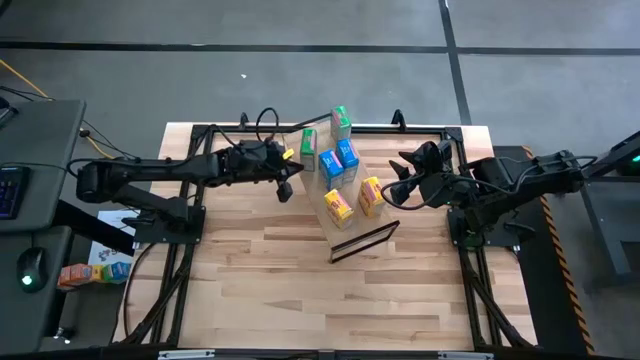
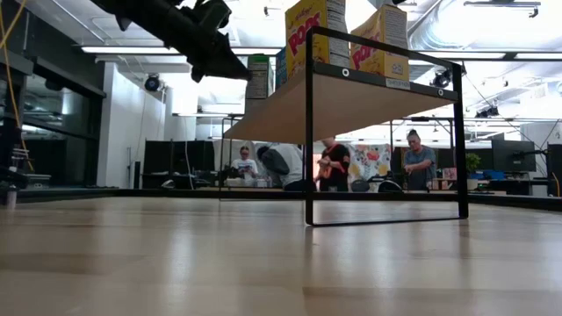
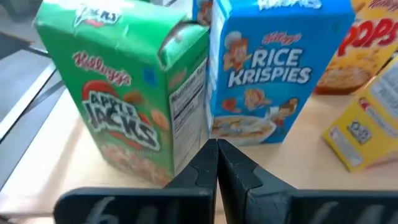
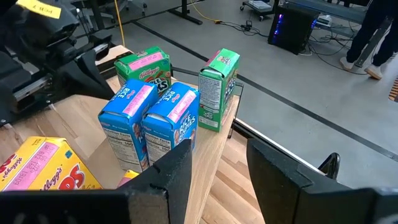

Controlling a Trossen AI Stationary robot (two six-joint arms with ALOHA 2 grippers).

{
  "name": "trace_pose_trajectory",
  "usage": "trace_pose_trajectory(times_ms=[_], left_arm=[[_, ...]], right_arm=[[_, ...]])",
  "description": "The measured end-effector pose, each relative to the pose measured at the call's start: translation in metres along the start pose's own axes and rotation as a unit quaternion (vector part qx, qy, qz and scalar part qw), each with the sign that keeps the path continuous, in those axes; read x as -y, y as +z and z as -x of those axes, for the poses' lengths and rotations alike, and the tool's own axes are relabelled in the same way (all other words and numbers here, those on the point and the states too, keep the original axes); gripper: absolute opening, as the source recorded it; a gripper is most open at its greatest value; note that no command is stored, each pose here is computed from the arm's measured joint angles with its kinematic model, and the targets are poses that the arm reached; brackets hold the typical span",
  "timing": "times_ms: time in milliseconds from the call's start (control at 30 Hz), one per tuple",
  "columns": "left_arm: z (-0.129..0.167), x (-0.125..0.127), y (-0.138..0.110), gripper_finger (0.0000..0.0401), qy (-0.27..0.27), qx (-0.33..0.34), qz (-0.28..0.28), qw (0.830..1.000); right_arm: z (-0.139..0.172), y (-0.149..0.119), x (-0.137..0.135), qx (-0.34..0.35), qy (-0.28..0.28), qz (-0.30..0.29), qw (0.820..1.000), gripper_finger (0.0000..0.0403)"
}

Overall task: Stack cereal on shelf
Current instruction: Put the green cereal box on the shelf aligned with the other green cereal box

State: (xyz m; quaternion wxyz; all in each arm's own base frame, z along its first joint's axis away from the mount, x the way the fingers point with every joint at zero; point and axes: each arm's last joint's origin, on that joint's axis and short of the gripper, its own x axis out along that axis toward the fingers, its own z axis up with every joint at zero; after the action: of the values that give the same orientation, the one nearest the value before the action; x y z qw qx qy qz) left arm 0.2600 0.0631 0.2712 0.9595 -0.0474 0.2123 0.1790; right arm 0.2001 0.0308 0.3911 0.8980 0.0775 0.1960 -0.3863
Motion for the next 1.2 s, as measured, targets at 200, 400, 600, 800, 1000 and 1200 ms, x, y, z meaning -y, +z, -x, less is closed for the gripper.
trace_pose_trajectory(times_ms=[200, 400, 600, 800, 1000, 1200], left_arm=[[-0.006, -0.005, 0.001, 0.0, -0.003, 0.01, 0.005, 1.0], [-0.021, -0.008, 0.0, 0.0, -0.003, 0.021, 0.01, 1.0], [-0.033, -0.009, -0.002, 0.0, -0.001, 0.034, 0.012, 0.999], [-0.035, -0.012, 0.004, 0.0, 0.002, 0.066, 0.018, 0.998], [-0.031, -0.015, 0.003, 0.0, -0.005, 0.054, 0.005, 0.998], [-0.003, -0.006, 0.005, 0.0, -0.029, 0.026, -0.036, 0.999]], right_arm=[[0.0, 0.0, 0.0, 0.001, -0.001, -0.002, 1.0, 0.0147], [0.0, 0.0, 0.0, 0.002, -0.002, -0.002, 1.0, 0.0147], [0.0, 0.0, 0.0, 0.001, -0.002, -0.002, 1.0, 0.0147], [0.0, 0.0, 0.0, 0.001, -0.002, -0.004, 1.0, 0.0147], [0.0, 0.0, 0.0, 0.001, -0.002, -0.004, 1.0, 0.0147], [0.0, 0.0, 0.0, 0.001, -0.002, -0.002, 1.0, 0.0147]])
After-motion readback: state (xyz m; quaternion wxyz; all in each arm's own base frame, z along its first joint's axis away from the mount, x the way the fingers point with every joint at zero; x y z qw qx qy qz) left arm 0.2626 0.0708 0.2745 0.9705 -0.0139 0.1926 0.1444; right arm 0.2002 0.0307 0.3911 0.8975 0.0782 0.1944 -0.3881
